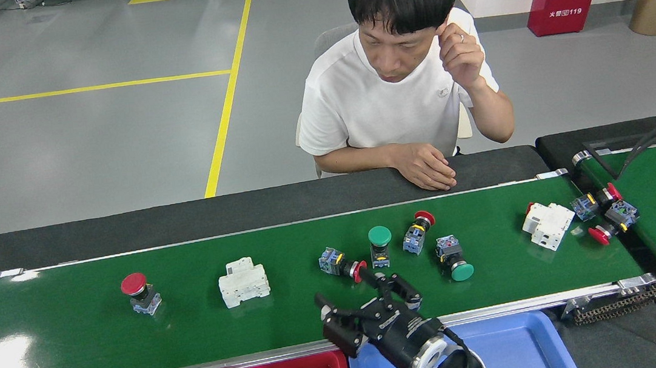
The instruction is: Pick switch part from conveyor to tray
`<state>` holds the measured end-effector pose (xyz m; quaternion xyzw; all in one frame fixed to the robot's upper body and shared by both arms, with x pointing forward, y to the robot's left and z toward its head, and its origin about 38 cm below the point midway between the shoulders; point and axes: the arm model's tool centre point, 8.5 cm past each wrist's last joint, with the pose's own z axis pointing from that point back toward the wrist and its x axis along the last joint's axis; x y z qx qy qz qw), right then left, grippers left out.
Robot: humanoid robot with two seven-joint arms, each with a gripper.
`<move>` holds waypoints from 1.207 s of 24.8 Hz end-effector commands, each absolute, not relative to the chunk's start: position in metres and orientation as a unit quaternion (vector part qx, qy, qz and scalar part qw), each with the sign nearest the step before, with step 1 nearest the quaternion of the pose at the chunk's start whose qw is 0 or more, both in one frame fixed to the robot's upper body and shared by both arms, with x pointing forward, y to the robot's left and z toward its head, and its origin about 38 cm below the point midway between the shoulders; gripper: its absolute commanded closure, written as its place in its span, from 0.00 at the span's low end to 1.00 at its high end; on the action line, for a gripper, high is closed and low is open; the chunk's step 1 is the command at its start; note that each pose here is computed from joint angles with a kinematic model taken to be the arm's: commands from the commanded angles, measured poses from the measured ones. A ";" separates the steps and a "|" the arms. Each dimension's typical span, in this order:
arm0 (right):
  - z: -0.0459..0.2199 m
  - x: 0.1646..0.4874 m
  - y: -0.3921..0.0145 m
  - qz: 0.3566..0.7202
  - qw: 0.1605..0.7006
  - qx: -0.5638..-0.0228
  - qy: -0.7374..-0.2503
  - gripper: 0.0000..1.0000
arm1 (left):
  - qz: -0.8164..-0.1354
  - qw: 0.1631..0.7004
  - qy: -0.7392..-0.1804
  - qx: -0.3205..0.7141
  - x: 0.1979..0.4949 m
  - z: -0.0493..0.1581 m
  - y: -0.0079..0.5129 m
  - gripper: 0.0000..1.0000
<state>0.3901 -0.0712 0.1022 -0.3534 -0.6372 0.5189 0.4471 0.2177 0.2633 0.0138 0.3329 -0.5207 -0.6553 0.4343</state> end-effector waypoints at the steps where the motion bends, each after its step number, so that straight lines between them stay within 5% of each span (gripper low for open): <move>1: 0.115 0.395 -0.093 0.460 0.464 -0.444 -0.613 0.01 | -0.648 0.431 -0.524 0.346 0.220 0.021 0.270 0.00; 6: 0.099 0.367 -0.112 0.461 0.478 -0.454 -0.594 0.01 | -0.550 0.513 -0.478 0.454 0.263 0.041 0.311 0.00; 9: 0.089 0.342 -0.109 0.472 0.480 -0.442 -0.592 0.01 | -0.515 0.564 -0.423 0.487 0.285 0.037 0.352 0.00; 23: 0.063 0.309 -0.084 0.502 0.485 -0.427 -0.575 0.01 | -0.491 0.619 -0.317 0.525 0.375 0.036 0.479 0.00; 26: 0.061 0.324 -0.065 0.512 0.494 -0.412 -0.569 0.02 | -0.488 0.626 -0.320 0.517 0.391 0.038 0.485 0.04; 30: 0.056 0.345 -0.039 0.551 0.497 -0.400 -0.538 0.02 | -0.481 0.623 -0.345 0.512 0.405 0.036 0.491 0.27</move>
